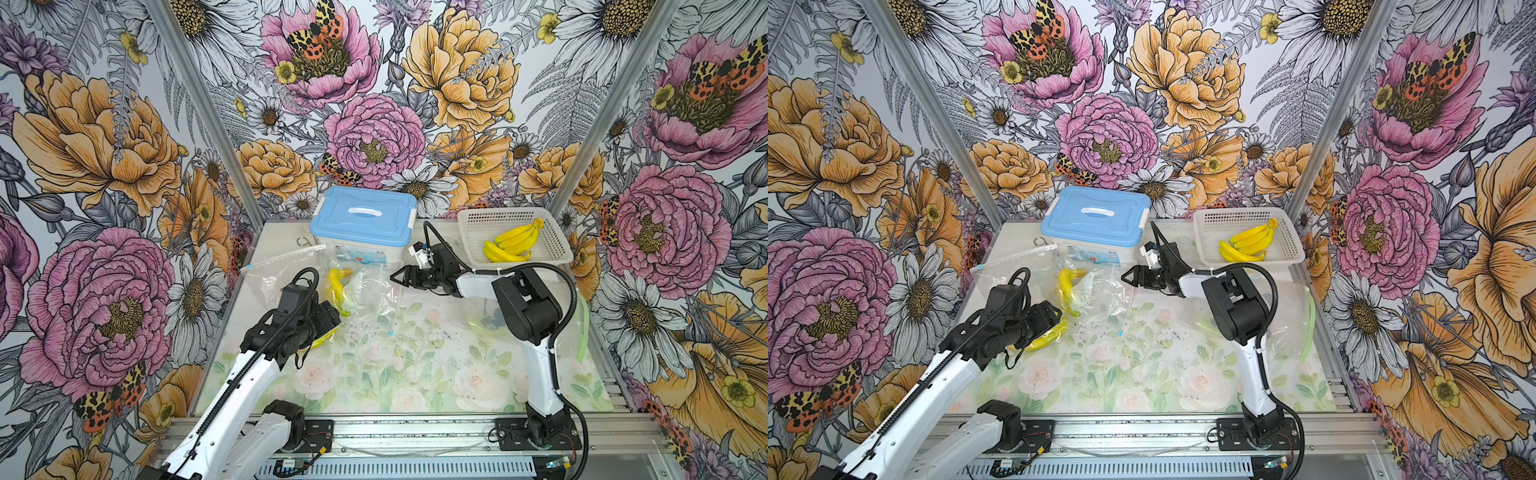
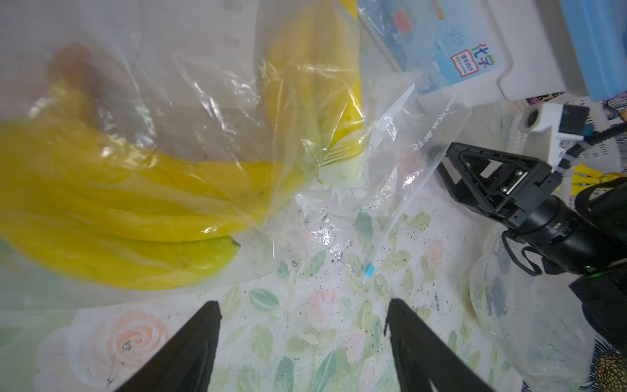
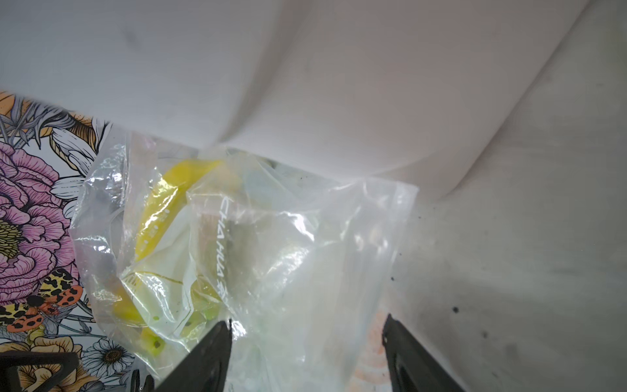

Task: Open the zip-top bag and take out the banana
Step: Pick up the zipper food storage bag at the center of the board.

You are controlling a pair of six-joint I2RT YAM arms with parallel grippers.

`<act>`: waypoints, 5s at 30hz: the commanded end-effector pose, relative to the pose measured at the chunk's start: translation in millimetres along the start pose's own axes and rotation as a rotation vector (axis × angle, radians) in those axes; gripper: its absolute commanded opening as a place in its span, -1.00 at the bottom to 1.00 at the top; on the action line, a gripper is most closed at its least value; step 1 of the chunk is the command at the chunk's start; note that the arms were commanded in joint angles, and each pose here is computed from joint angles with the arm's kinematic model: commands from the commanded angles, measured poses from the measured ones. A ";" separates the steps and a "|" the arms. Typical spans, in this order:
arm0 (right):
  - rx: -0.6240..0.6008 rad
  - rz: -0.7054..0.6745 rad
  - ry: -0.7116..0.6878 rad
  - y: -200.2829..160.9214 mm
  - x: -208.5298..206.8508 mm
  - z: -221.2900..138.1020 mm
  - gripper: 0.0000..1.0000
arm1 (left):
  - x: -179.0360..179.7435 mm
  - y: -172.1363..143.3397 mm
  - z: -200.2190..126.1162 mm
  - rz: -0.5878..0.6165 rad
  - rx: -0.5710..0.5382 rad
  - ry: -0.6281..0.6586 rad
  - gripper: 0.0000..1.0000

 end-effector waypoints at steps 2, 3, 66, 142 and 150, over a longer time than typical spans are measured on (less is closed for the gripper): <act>-0.078 -0.032 0.069 19.2 12.1 8.8 0.36 | 0.0 1.8 -6.9 0.005 0.009 -0.024 0.59; -0.088 -0.032 0.077 20.6 13.3 8.9 0.31 | 0.4 2.0 -7.1 0.004 0.009 -0.026 0.58; -0.703 0.154 -0.256 88.1 281.5 -207.0 -1.00 | -85.3 -75.9 -127.5 0.999 -0.382 -0.791 0.90; -0.241 -1.196 0.238 28.4 261.1 -227.1 -0.48 | -130.3 -61.1 -90.9 1.278 0.020 -0.658 -1.00; -0.220 -1.218 0.335 27.5 272.6 -210.3 0.06 | -132.0 -63.4 -89.0 1.306 0.053 -0.657 -1.00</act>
Point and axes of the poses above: each gripper's point midway between its finger pads, its own z axis out along the fingers, its own x axis along the line the jaws close on, y = z × x, the point moved 8 cm from there along -z, back along the fingers, and after that the axes turned 15 degrees about -z, right-handed, at the moved point
